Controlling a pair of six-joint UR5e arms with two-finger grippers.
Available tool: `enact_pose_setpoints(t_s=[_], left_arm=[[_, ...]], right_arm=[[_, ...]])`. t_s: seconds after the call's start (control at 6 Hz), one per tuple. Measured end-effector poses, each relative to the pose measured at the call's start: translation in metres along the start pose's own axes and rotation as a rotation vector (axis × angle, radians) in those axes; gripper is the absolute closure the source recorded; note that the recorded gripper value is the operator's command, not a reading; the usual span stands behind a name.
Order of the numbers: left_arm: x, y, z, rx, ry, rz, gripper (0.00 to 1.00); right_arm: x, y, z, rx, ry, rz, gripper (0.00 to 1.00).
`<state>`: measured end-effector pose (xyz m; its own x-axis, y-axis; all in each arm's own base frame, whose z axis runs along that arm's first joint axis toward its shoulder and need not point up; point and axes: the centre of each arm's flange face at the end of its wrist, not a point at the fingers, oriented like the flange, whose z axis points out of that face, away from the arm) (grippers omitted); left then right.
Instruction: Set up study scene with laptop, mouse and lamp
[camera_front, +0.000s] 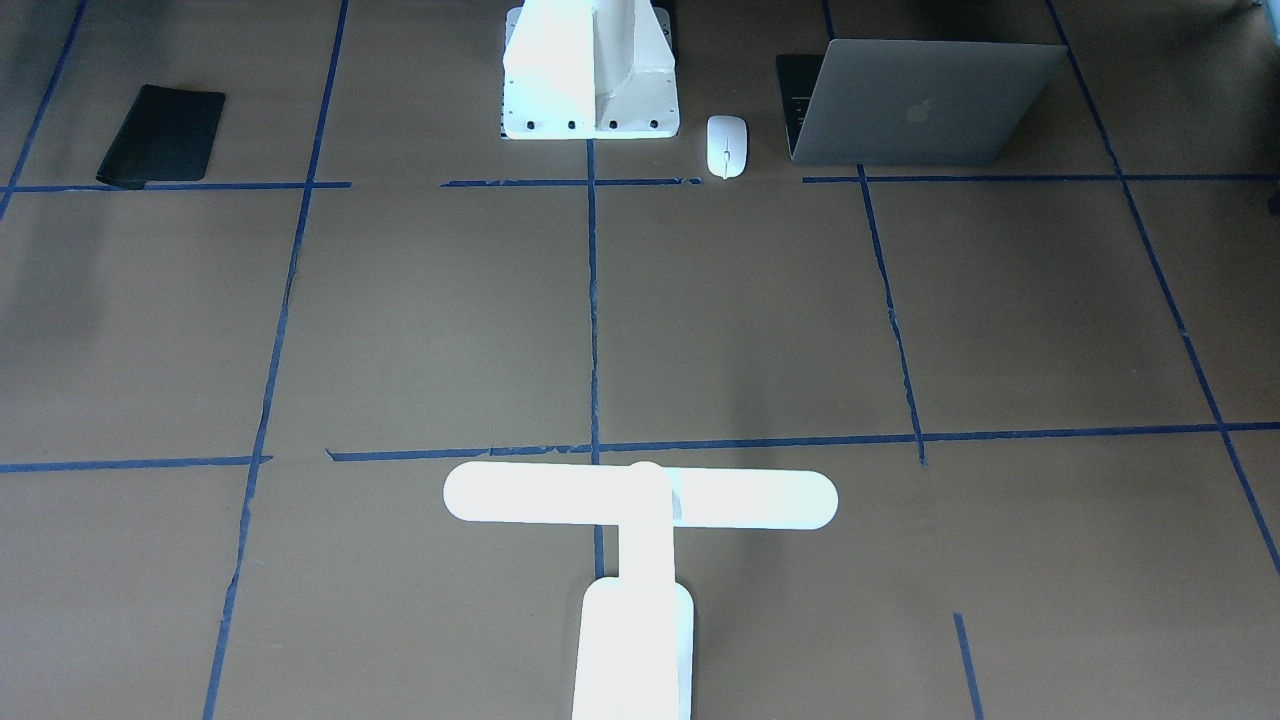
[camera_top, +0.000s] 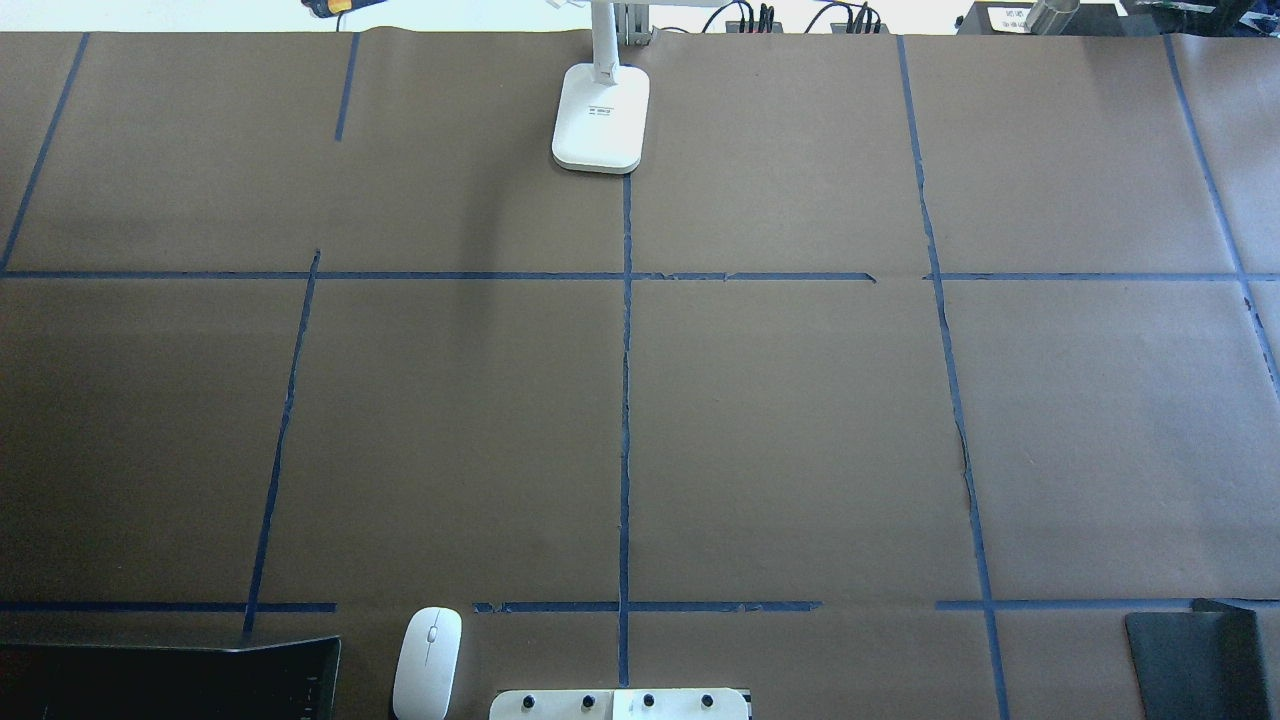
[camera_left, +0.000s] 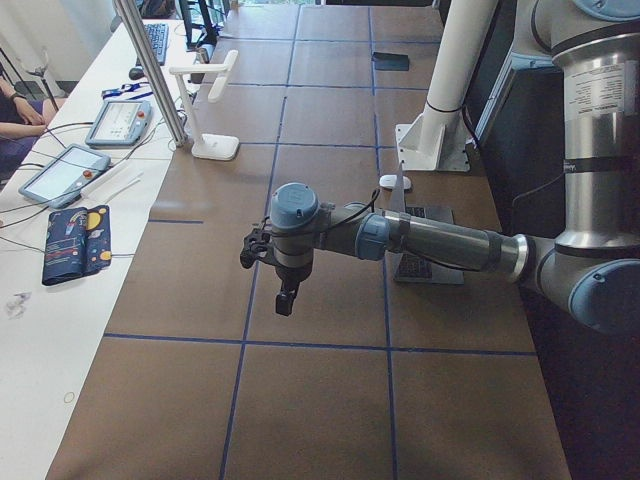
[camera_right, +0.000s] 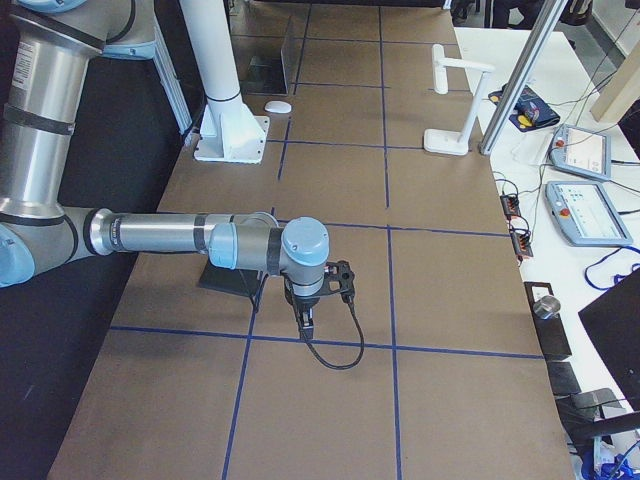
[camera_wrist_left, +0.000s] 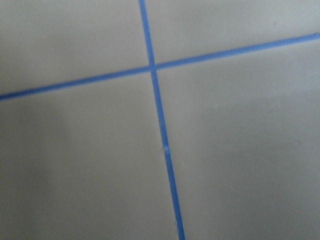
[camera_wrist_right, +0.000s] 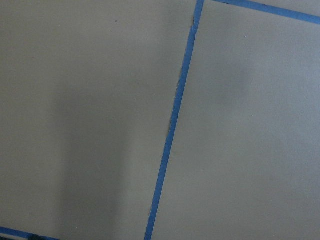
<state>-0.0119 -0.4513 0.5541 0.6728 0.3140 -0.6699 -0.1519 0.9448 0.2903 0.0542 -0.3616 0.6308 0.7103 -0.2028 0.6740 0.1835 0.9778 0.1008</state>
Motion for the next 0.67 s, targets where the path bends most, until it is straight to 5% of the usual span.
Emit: enact_pose_setpoints(t_s=[0.67], left_arm=[[0.127,-0.025,0.045,0.13,0.208,0.466,0.01]], right_arm=[[-0.001,-0.001,-0.001,0.002,0.001,-0.003,0.0]])
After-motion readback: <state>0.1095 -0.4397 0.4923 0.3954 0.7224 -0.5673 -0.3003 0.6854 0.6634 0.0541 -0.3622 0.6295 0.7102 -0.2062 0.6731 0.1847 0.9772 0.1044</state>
